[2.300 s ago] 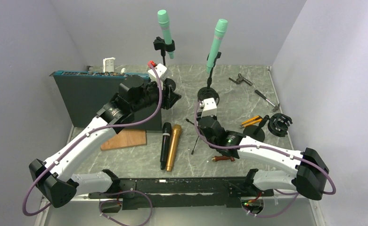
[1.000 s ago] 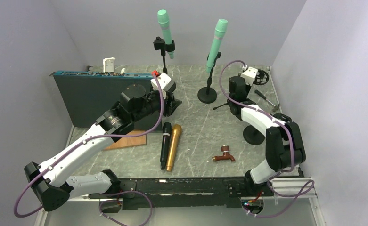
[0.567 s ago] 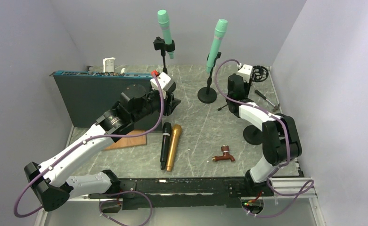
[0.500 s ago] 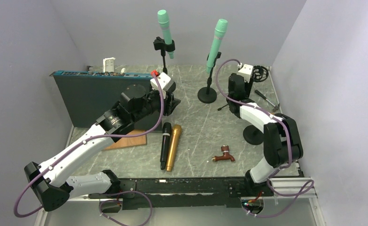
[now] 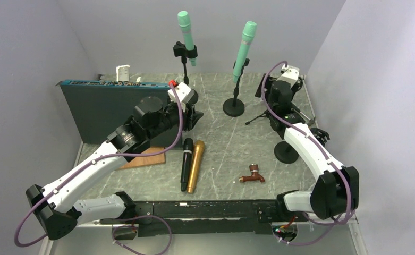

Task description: Remove the microphone from the stand

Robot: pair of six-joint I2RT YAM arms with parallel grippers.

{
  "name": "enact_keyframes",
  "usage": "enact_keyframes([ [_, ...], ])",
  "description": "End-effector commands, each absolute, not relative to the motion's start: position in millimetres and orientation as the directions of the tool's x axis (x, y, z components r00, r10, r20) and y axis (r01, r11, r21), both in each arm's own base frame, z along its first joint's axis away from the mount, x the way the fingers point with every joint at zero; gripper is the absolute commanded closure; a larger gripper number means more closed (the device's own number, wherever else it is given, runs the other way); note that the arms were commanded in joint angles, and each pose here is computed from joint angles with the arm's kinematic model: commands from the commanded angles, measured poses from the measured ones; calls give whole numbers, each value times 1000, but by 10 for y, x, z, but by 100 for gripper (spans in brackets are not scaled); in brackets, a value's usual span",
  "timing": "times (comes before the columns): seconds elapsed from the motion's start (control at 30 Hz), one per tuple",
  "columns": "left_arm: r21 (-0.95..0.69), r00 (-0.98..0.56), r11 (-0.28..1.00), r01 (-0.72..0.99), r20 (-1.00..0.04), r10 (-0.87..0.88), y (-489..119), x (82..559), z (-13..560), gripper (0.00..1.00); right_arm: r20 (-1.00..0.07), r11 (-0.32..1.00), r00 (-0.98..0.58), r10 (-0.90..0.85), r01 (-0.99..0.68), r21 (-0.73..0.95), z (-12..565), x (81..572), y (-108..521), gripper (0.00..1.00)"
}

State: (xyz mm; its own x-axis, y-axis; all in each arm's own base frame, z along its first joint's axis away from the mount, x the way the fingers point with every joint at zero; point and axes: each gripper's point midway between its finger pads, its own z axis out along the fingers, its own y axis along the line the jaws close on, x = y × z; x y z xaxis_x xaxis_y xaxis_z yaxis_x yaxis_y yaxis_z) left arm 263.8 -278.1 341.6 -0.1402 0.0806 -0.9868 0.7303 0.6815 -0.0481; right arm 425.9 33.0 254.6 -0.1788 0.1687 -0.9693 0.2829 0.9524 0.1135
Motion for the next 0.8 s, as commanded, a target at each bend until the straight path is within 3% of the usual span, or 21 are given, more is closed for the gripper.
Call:
enact_keyframes([
  [0.0, -55, -89, 653, 756, -996, 19, -2798, 2553, 3661, 51, -956, 954, -108, 272, 161, 253, 3046, 4219, 604, 8],
  [0.07, -51, -87, 660, 750, -996, 21, -2798, 2573, 3638, 50, -953, 955, -97, 286, 107, 276, 3196, 4219, 745, 0],
  [0.4, -56, -102, 659, 750, -994, 31, -2822, 2588, 3600, 51, -959, 959, -16, 282, -4, 282, 3791, 4338, 1330, 0],
  [0.77, -44, -96, 678, 734, -995, 39, -2781, 2619, 3606, 50, -980, 957, -111, 166, 258, 133, 3671, 4804, 1530, 4],
])
